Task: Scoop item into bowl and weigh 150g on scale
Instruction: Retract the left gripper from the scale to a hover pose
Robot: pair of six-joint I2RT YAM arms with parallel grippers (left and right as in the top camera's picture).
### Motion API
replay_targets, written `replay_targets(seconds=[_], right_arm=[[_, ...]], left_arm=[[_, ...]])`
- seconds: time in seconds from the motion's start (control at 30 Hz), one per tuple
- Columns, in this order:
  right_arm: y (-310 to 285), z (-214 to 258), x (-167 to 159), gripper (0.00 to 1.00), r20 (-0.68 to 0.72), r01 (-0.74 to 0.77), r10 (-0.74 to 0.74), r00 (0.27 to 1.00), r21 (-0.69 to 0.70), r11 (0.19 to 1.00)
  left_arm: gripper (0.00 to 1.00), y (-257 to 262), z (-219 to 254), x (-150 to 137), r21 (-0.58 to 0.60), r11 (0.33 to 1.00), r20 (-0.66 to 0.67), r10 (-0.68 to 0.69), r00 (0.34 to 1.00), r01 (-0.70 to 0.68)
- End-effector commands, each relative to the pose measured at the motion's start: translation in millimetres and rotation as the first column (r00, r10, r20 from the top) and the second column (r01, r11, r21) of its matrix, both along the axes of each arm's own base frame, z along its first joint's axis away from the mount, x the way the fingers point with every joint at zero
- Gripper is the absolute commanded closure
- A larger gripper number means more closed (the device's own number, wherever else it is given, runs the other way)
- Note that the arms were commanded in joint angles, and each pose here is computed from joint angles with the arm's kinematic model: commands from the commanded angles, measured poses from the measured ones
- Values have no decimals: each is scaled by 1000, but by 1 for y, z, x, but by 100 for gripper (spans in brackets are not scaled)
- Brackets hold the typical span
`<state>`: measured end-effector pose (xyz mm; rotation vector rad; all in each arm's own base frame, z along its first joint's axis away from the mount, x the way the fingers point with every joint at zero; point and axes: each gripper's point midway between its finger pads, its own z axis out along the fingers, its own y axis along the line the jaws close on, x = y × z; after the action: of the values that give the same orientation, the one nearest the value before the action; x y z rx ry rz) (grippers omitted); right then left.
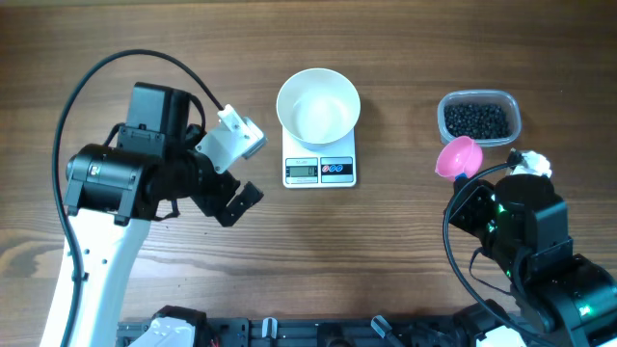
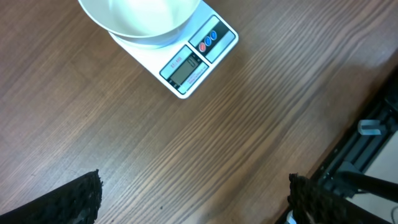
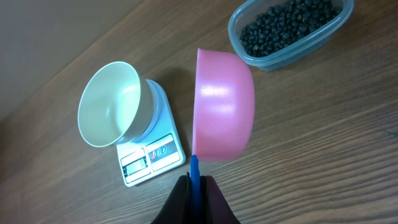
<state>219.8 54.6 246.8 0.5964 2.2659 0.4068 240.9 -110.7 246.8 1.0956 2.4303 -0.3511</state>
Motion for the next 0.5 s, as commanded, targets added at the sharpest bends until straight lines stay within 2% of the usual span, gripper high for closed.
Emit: replay_targets(seconds=[0.0, 0.1, 0.23, 0.47], right_arm=[[0, 2, 0, 95, 2, -2, 2, 1000, 7, 1000], [2, 1, -1, 96, -1, -11, 11, 1000, 14, 1000], [10, 1, -3, 96, -5, -79, 79, 997, 5, 997], [14, 1, -3, 96, -6, -92, 92, 996, 24, 995]], left_arm=[[0, 8, -8, 2, -15, 1000, -5, 21, 1000, -21], [0, 7, -12, 11, -66, 997, 10, 34, 999, -34], [0, 6, -11, 13, -76, 997, 17, 31, 999, -30], [0, 3, -10, 11, -92, 996, 12, 23, 1000, -22]])
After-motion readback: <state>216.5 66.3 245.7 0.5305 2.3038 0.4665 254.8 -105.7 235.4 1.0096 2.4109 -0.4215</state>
